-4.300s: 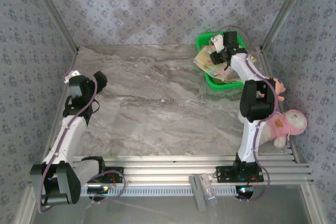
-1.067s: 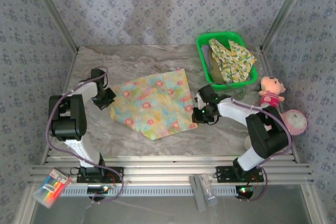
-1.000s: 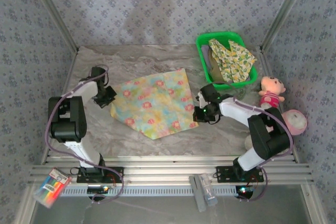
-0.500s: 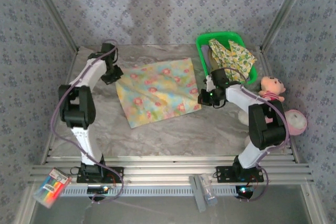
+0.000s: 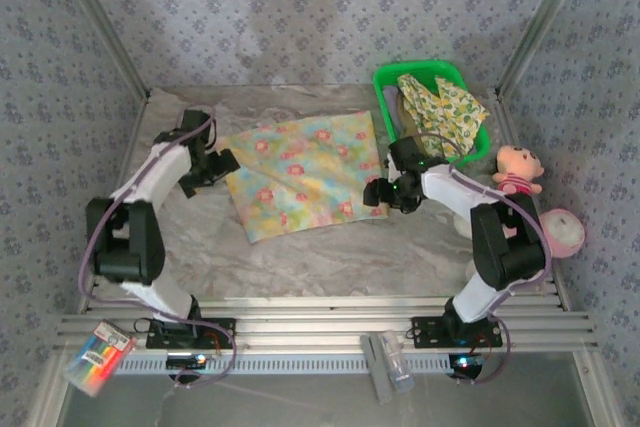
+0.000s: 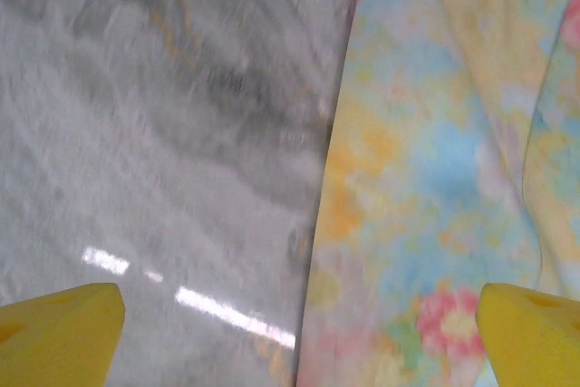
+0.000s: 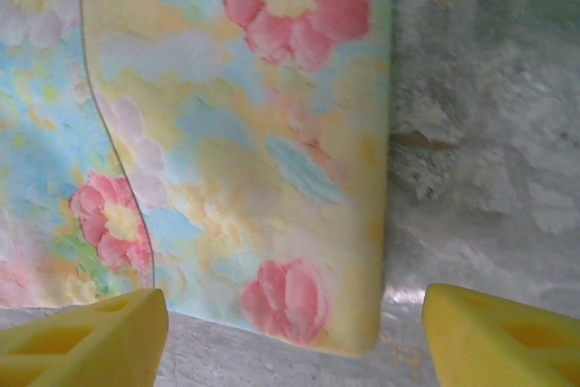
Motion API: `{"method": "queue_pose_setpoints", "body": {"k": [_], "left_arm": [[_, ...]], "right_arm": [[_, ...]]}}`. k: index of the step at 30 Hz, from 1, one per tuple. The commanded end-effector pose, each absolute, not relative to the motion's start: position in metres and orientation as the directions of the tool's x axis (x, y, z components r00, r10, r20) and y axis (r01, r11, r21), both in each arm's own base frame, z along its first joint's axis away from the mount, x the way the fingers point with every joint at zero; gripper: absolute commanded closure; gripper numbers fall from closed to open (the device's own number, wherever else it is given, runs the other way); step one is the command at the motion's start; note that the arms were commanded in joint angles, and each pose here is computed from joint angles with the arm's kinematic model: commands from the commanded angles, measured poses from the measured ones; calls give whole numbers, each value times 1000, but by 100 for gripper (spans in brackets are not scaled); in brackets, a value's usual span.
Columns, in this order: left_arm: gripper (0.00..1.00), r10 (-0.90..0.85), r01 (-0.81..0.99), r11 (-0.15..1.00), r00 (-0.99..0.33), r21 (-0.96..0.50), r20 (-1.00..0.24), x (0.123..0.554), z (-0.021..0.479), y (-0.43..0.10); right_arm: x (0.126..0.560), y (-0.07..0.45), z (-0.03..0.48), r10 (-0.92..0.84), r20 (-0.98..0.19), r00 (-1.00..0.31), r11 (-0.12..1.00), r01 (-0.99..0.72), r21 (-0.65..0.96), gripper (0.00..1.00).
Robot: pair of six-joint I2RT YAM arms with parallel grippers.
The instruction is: Fold and stack the skirts
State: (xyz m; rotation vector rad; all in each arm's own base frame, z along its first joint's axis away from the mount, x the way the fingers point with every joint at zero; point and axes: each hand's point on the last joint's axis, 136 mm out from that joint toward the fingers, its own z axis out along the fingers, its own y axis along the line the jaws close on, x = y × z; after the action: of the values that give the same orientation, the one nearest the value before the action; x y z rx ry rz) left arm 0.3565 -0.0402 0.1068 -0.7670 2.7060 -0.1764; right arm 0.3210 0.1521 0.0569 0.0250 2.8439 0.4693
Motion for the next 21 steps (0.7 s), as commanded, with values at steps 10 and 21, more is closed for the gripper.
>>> {"method": "queue_pose_setpoints", "body": {"k": [10,21], "left_arm": [[0,-590,-470,751,-793,-464,-152,327,96,-76],[0,-366,-236,839,-912,-490,-186,471,98,-125]], "right_arm": [[332,199,96,-64,-502,-862,898,-269,348,0],[317,252,67,-91,-389,-917,817,-291,497,0]]}}
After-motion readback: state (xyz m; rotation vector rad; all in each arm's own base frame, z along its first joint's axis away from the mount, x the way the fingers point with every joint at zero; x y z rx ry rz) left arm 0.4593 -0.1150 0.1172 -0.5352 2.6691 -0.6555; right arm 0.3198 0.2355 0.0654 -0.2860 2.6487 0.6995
